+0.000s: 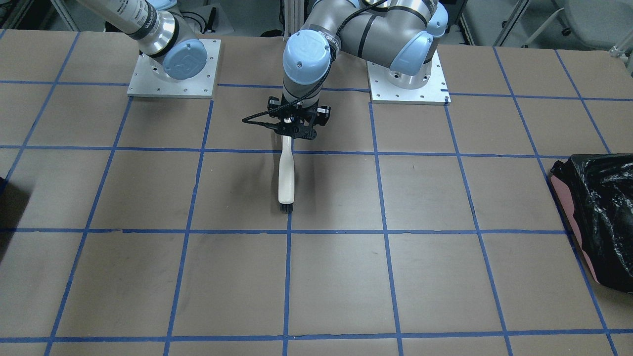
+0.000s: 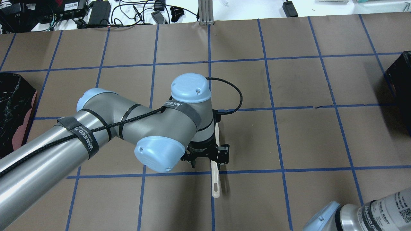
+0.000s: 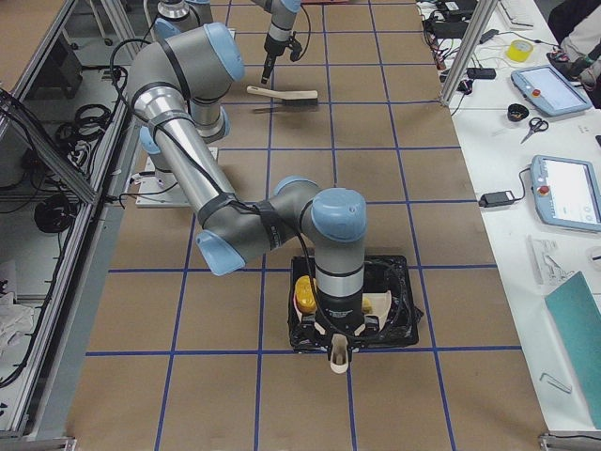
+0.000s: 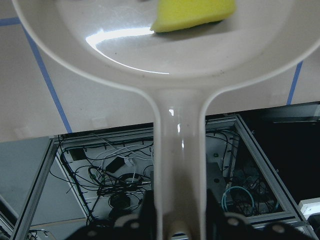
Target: Sweep and dump trash in nearest bin
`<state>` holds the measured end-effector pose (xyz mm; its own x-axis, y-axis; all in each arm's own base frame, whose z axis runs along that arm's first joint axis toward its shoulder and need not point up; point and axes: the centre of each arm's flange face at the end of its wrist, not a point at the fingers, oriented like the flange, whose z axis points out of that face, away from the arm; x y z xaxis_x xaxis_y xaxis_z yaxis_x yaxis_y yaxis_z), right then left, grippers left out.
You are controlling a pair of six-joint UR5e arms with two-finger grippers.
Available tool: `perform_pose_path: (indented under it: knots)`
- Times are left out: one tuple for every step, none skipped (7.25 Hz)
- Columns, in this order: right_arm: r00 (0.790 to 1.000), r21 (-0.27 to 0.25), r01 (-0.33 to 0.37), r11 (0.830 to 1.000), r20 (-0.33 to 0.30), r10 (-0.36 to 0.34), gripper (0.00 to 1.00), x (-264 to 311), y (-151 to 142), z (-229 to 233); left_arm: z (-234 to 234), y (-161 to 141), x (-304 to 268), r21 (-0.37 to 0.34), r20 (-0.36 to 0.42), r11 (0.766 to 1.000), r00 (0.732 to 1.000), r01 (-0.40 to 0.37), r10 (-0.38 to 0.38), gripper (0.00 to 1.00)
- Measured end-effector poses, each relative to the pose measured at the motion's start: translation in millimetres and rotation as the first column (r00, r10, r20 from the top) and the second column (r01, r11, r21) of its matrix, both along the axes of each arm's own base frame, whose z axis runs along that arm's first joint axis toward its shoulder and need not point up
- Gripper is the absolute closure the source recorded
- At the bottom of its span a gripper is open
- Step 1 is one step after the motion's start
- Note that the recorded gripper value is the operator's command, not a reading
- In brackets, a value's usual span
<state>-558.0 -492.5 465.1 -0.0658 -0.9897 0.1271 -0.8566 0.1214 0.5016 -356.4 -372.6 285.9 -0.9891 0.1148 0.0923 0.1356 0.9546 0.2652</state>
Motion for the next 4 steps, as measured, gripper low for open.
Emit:
perform_pose_path:
  knots:
    - [1.000, -0.003, 0.000, 1.000, -0.027, 0.000, 1.00, 1.7, -0.9, 5.6, 25.5, -17.9, -3.5, -0.050, -0.003, 0.999, 1.000, -0.001, 0.001, 0.00]
    - [0.998, -0.006, 0.005, 1.000, -0.064, -0.006, 1.00, 3.0, 0.9, 15.1, 54.7, -43.6, 5.9, -0.108, 0.013, 0.994, 1.000, -0.022, 0.023, 0.00]
    - [0.995, -0.006, 0.015, 1.000, -0.100, -0.015, 1.00, 4.1, 3.5, 24.4, 82.4, -79.1, 35.4, -0.152, 0.025, 0.985, 0.996, -0.086, 0.091, 0.00]
    - [0.992, 0.002, 0.026, 1.000, -0.123, -0.026, 1.00, 5.5, 5.6, 30.3, 106.4, -113.6, 76.8, -0.180, 0.023, 0.968, 0.983, -0.173, 0.180, 0.00]
